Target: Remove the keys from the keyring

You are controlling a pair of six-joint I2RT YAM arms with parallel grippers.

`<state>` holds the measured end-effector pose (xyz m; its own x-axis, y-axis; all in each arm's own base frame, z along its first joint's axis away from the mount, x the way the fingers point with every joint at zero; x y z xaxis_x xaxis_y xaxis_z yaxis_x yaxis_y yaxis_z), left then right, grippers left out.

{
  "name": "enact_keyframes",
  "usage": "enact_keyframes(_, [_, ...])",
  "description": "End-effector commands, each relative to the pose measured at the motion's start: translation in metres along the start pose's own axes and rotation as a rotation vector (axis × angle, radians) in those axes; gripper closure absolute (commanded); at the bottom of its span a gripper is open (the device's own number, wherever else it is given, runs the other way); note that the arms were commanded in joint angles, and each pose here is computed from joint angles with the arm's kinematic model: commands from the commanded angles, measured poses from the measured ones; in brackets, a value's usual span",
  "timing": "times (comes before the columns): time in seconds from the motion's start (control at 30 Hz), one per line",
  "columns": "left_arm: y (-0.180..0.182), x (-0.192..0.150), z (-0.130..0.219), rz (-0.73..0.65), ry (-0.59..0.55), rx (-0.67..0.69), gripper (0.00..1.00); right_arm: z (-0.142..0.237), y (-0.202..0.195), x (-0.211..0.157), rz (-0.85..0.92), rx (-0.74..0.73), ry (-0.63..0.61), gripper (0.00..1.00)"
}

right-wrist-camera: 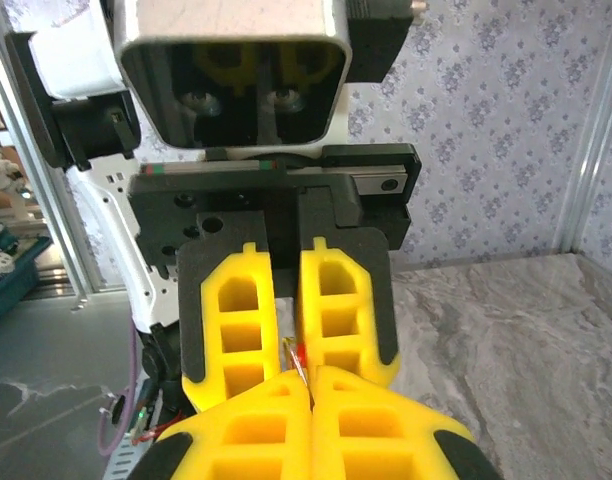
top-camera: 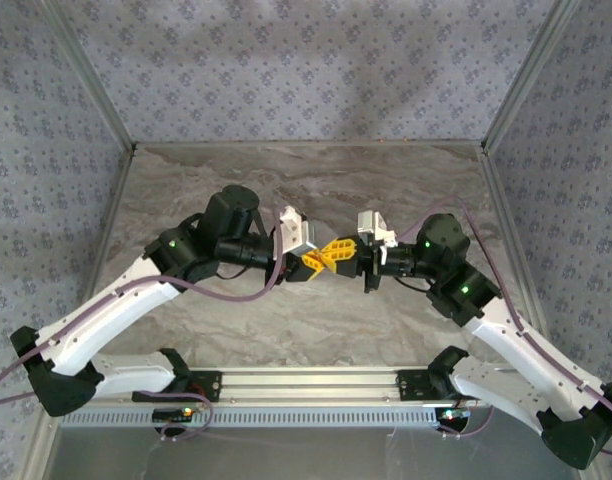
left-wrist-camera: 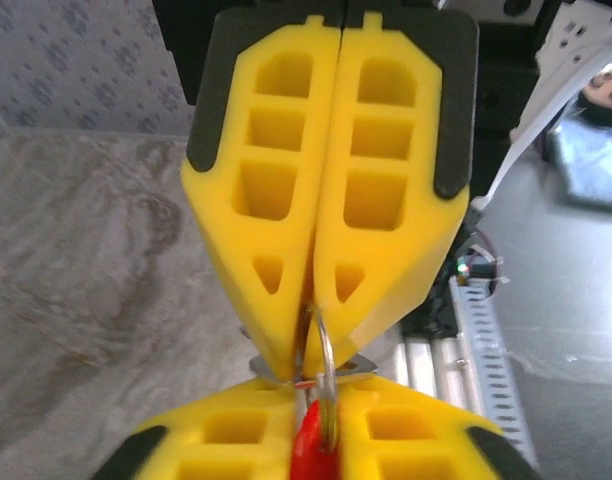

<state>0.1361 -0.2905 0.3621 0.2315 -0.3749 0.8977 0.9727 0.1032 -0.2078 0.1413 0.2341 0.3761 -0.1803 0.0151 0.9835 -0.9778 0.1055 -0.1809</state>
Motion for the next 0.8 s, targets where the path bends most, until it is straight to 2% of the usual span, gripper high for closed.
enact_keyframes(0.0, [-0.001,0.010,0.009,-0.046,-0.078,0.039,0.77,0.001,0.004,0.022,0.017,0.017,-0.093,1.00])
enact_keyframes(0.27, [-0.006,0.020,0.015,-0.079,-0.137,0.035,0.76,-0.004,0.014,0.025,0.004,0.064,-0.128,1.00])
enact_keyframes(0.47, [-0.010,0.027,0.019,-0.096,-0.167,0.021,0.71,-0.005,0.017,0.024,0.005,0.062,-0.138,1.00])
enact_keyframes(0.67, [-0.020,0.031,0.027,-0.118,-0.211,-0.009,0.57,-0.003,0.016,0.029,0.005,0.041,-0.180,1.00])
enact_keyframes(0.77, [-0.023,0.028,0.033,-0.133,-0.238,0.000,0.55,-0.001,0.015,0.032,0.011,0.029,-0.202,1.00])
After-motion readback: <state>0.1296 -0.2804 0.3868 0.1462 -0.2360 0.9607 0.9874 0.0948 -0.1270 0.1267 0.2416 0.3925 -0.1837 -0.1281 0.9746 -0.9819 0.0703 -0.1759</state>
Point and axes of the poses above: each hand's point on the last joint's axis, 136 mm out from that joint toward the fingers, its own z axis back along the fingers, its own y axis along the line the jaws close on, x = y × z, the point moved 4 cm from there along z, back along the fingers, and after that the axes turned 11 degrees about z, right-handed, at the moved point
